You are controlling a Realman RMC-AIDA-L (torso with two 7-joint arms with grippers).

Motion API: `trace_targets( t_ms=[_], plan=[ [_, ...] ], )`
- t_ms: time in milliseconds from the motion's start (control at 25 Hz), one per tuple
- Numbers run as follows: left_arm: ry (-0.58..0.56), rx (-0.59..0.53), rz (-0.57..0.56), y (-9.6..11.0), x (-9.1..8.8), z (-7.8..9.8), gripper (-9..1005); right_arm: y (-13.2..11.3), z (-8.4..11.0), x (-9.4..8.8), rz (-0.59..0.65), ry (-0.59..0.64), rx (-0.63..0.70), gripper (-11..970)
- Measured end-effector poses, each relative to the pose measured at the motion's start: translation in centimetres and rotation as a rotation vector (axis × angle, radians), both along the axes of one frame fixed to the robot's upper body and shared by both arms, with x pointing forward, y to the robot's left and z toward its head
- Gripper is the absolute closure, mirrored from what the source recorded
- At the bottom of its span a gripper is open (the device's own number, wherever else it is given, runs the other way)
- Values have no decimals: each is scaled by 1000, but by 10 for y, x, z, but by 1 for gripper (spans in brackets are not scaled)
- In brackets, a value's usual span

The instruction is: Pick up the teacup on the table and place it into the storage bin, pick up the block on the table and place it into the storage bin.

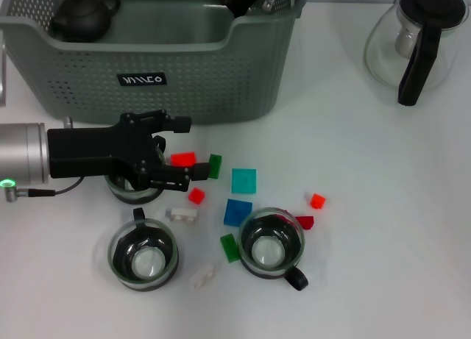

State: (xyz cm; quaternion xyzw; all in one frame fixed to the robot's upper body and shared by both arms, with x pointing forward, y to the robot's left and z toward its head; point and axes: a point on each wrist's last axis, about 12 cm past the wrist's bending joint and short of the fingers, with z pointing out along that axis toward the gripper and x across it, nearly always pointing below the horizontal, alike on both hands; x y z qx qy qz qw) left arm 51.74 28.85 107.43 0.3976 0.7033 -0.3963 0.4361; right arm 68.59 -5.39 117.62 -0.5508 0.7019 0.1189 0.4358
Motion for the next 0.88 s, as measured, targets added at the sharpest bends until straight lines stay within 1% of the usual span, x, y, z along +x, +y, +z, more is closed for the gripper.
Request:
trace_targets(
  t_ms=[400, 520, 640, 680, 760, 880],
  plan=[
    [0, -5, -4, 1, -1, 1, 48, 1, 3, -1, 8, 8, 7, 879],
    [0, -6, -3, 1, -1, 1, 48, 1, 5, 0, 7, 7, 14, 656],
    [1, -7, -1, 2, -1, 1, 48, -2, 12, 1, -2, 3, 39, 475],
    [1, -8, 0, 2, -1, 1, 48, -6, 18, 1, -5, -4, 62, 414],
    [2, -8, 2, 3, -1, 1, 48, -8, 21, 0, -6, -8, 74, 374],
    [3, -11, 2, 4, -2, 2, 49, -16, 36, -2, -4, -26, 122, 313]
  ],
)
